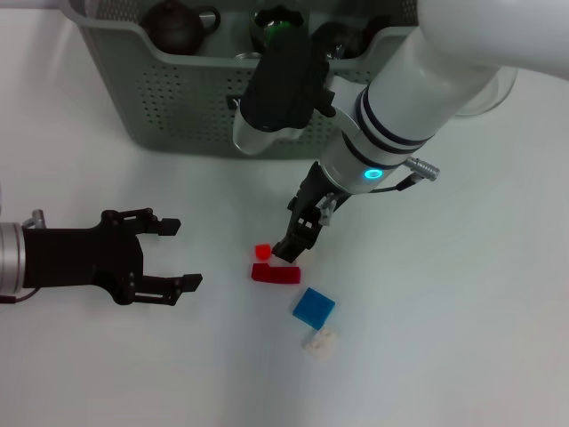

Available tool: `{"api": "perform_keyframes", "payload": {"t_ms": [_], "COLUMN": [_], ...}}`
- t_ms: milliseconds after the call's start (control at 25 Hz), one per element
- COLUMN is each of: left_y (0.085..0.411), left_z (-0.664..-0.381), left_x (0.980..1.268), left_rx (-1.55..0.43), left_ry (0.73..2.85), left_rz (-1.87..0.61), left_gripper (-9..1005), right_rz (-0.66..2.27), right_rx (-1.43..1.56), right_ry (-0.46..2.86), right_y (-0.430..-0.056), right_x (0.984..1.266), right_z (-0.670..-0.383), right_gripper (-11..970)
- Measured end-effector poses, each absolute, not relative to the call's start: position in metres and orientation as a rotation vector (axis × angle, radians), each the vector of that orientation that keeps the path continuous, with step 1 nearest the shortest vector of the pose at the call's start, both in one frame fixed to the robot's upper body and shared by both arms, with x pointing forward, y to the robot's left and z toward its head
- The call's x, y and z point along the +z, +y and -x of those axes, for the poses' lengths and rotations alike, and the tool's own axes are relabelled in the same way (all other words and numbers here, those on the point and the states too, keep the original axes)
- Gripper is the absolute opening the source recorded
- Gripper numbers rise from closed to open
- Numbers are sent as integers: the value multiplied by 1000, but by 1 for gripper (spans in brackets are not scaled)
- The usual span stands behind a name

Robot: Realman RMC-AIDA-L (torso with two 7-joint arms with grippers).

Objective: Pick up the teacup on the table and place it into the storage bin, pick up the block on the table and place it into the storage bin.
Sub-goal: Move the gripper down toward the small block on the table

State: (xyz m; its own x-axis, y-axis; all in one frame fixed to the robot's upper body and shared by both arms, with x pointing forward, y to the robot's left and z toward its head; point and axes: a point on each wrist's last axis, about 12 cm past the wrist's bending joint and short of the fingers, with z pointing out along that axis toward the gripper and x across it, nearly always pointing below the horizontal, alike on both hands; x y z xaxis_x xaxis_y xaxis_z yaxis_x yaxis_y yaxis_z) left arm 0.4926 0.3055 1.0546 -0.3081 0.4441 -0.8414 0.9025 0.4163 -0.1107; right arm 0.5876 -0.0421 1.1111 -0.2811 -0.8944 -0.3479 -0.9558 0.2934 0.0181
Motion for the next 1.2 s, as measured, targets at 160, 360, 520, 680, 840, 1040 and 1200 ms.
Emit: {"api": "perform_keyframes", "payload": {"t_ms": [160, 360, 520, 680, 840, 1040, 1200], "left_y": [305, 304, 304, 304, 304, 304, 304], "left_z": [-492, -492, -492, -492, -492, -492, -492], "left_x": [1054, 1053, 1053, 1053, 1053, 1053, 1053], "left_rx": [-771, -779, -780, -781, -781, -782, -782], "left_ry": [1916, 1915, 1916, 1916, 1917, 1918, 1917], "left_rz": [-1147, -1146, -1145, -1144, -1144, -1143, -1143], "left_gripper": [873, 874, 874, 874, 873, 874, 874], "right_rz": [1698, 1717, 1721, 1718, 1716, 1717, 1710], "right_rx": [321, 310, 308, 309, 308, 309, 311], "right_ry": [2291, 2289, 2292, 2299, 2304, 2309, 2318], "right_y": [-42, -42, -42, -43, -44, -44, -44], "right_x": [1110, 1108, 1107, 1107, 1107, 1107, 1107], "right_z": [-587, -585, -584, -584, -584, -584, -583], "right_gripper": [733, 735, 734, 724, 705, 680, 661]}}
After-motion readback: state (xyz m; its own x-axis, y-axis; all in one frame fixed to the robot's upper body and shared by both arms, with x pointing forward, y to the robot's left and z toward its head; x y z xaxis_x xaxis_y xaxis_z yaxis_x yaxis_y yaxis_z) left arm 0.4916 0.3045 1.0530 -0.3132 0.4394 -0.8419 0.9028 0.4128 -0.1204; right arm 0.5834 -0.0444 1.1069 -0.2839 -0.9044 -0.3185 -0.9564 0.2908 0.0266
